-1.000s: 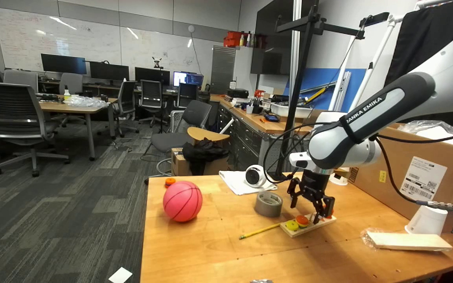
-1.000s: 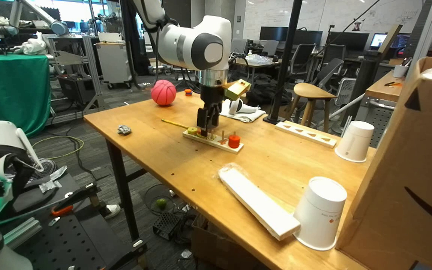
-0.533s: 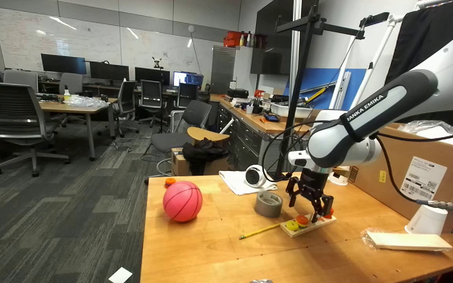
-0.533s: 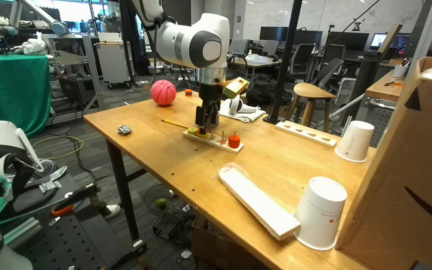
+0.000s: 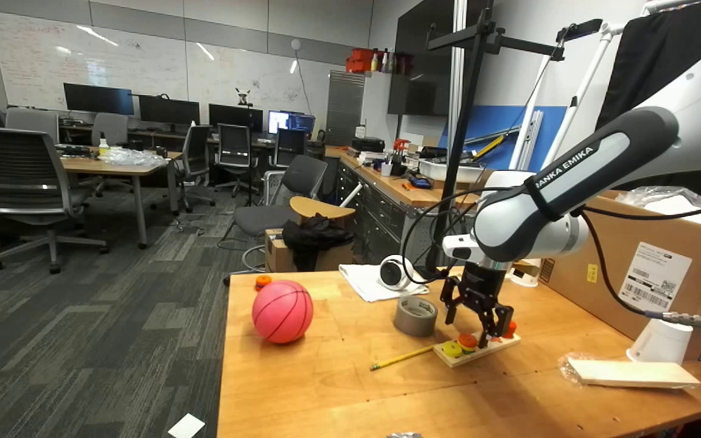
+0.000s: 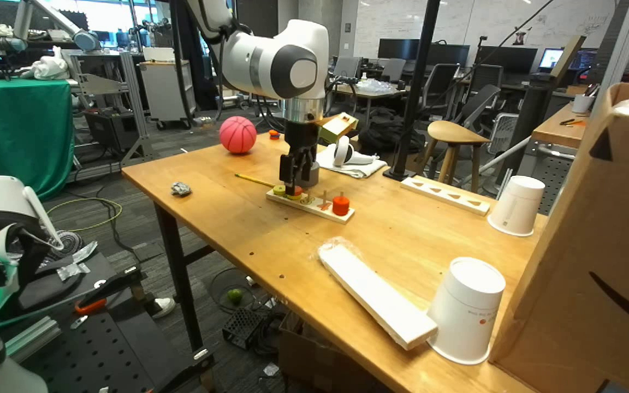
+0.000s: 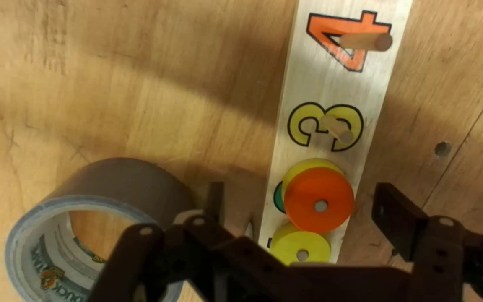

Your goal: Move the right and middle blocks blocks to the first right position, respectively

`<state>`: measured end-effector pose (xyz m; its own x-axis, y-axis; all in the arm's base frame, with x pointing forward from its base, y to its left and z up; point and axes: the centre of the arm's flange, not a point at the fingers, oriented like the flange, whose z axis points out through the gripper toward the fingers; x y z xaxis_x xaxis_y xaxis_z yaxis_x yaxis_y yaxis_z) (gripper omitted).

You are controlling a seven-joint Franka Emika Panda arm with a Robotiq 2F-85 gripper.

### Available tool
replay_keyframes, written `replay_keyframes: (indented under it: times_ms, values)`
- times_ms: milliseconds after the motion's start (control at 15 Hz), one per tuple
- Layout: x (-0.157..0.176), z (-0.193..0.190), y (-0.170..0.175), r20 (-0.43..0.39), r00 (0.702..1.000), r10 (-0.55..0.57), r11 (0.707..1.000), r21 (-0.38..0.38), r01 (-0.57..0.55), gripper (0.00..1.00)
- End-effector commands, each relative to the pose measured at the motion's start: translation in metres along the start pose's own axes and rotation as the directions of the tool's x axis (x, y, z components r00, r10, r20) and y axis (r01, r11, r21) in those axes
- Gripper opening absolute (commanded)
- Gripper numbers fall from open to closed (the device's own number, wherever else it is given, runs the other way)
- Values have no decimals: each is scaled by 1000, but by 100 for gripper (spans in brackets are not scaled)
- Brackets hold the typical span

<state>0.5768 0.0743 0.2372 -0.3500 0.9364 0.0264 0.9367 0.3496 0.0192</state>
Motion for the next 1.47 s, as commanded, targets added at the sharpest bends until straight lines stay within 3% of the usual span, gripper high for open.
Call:
replay_keyframes:
  times_ms: [0, 333, 1067, 1400]
  values:
    - [3, -10, -5, 18, 1000, 9, 1000, -1, -9, 59]
    - [2, -9, -4, 18, 1000, 12, 1000, 0, -12, 19]
    - [0, -33, 0, 47, 999, 4, 999, -36, -2, 22]
    - [-19, -55, -1, 86, 996, 26, 998, -66, -21, 22]
